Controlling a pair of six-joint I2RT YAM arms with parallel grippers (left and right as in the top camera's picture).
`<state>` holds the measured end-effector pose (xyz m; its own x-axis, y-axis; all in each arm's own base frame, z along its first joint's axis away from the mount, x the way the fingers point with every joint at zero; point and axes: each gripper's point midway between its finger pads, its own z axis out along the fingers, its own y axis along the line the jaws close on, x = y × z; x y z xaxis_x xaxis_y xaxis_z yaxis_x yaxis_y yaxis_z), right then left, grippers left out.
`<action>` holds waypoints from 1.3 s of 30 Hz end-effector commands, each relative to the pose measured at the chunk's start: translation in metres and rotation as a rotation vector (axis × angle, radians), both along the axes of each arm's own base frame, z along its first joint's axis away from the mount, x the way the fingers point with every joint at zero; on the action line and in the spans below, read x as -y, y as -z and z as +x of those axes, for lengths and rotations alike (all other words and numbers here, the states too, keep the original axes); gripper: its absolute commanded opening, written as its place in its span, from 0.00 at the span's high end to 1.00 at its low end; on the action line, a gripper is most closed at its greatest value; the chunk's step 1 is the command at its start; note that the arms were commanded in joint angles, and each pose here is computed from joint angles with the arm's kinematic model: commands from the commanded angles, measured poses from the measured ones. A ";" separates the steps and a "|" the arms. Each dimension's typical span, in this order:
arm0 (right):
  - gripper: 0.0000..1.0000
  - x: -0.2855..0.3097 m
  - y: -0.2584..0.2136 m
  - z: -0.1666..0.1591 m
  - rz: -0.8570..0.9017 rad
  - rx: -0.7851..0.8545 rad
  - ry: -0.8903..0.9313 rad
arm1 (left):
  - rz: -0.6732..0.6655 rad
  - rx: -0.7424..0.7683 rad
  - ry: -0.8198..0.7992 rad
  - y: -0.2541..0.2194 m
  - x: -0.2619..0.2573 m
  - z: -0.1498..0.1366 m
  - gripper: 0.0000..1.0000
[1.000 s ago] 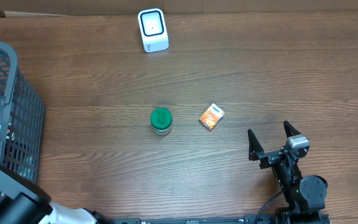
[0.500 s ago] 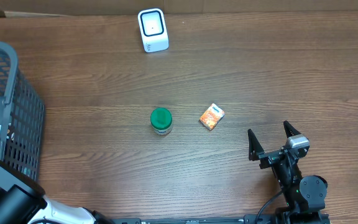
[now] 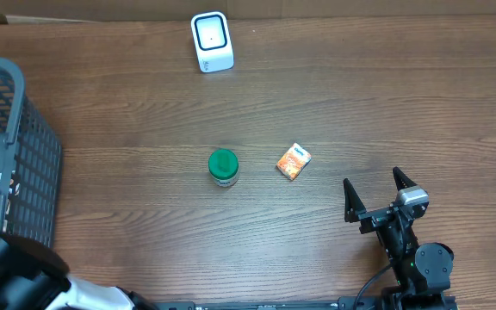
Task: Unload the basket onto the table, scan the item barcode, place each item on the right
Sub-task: 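Grasp the teal tissue pack in the basket with the left gripper, then carry the teal tissue pack over beside the orange pack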
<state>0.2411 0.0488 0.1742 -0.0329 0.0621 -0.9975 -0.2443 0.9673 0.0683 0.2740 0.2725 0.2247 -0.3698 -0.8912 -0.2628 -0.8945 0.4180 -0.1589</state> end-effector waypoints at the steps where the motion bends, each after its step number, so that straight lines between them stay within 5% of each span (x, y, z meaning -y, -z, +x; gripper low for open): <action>1: 0.00 0.000 0.002 0.000 -0.004 0.004 0.001 | 0.121 0.179 0.104 -0.077 0.033 0.016 0.96; 6: 0.00 0.000 0.002 0.000 -0.004 0.004 0.001 | 0.209 0.313 0.263 -0.131 0.095 0.028 0.96; 13: 0.00 0.000 0.002 0.000 -0.004 0.004 0.001 | 0.205 0.345 0.539 -0.145 0.193 0.042 0.96; 27: 0.00 0.000 0.002 0.000 -0.004 0.004 0.001 | 0.042 0.122 0.970 -0.026 0.352 0.067 0.96; 39: 0.00 0.000 0.002 0.000 -0.004 0.004 0.001 | 0.127 0.040 1.296 0.068 0.481 0.086 0.96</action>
